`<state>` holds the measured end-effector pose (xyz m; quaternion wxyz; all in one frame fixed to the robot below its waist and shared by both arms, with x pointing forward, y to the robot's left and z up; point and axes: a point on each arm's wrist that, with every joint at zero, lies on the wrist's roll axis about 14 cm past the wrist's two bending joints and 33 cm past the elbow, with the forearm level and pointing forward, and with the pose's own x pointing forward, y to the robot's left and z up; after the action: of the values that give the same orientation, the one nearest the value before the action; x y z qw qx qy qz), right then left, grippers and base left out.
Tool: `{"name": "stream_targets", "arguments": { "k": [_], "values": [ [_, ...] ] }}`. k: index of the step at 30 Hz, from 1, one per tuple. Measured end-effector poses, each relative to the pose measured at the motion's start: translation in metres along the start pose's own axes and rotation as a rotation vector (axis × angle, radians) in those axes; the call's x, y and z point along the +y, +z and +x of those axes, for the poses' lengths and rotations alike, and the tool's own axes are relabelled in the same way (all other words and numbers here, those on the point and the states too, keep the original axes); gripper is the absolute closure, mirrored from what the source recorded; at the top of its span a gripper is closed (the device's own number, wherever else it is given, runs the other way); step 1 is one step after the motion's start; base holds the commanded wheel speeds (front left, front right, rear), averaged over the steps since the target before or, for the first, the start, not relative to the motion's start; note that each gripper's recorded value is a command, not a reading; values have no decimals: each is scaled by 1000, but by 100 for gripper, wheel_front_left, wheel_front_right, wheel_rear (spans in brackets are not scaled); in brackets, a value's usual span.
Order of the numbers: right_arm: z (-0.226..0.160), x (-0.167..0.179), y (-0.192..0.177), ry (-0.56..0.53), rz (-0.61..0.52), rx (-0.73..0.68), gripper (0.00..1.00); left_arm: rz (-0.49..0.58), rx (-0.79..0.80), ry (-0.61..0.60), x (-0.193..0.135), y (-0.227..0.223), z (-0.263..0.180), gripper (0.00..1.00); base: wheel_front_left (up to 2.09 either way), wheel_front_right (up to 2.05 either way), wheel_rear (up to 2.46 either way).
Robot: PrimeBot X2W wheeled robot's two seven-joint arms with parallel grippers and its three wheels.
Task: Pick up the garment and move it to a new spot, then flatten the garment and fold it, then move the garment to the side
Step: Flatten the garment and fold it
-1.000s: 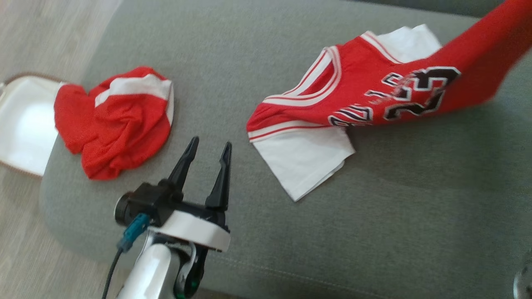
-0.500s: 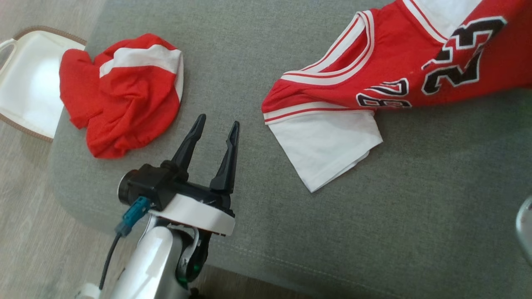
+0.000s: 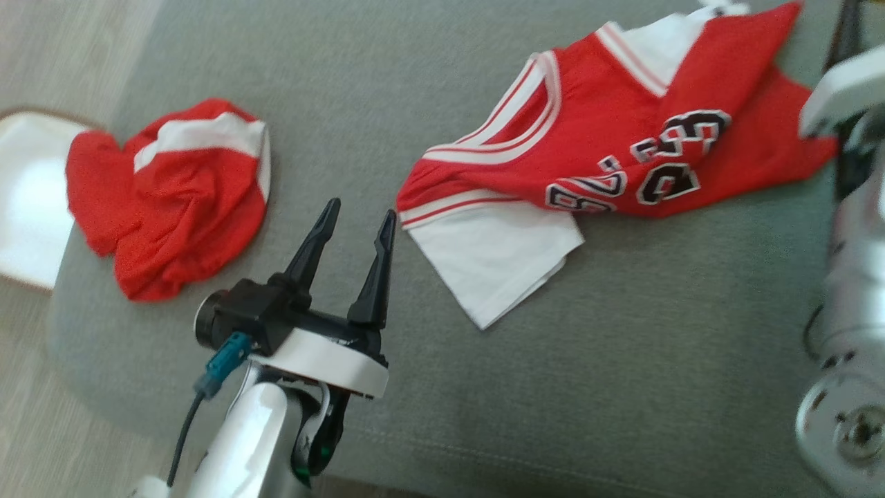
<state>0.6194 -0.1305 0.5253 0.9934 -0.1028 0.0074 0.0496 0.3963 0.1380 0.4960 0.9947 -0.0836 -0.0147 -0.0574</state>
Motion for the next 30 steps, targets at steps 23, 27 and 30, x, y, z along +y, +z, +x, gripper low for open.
{"name": "stream_targets", "arguments": {
  "k": [23, 27, 30],
  "values": [
    [-203, -29, -30, -59, 219, -81, 0, -27, -57, -142, -64, 18, -26, 0, 0, 0, 0],
    [-223, -22, -46, -53, 258, -43, 0, -28, -48, -149, -65, 15, -24, 0, 0, 0, 0],
    [-226, -18, -53, -47, 277, -24, 0, -21, -43, -150, -64, 13, -24, 0, 0, 0, 0]
  ]
}}
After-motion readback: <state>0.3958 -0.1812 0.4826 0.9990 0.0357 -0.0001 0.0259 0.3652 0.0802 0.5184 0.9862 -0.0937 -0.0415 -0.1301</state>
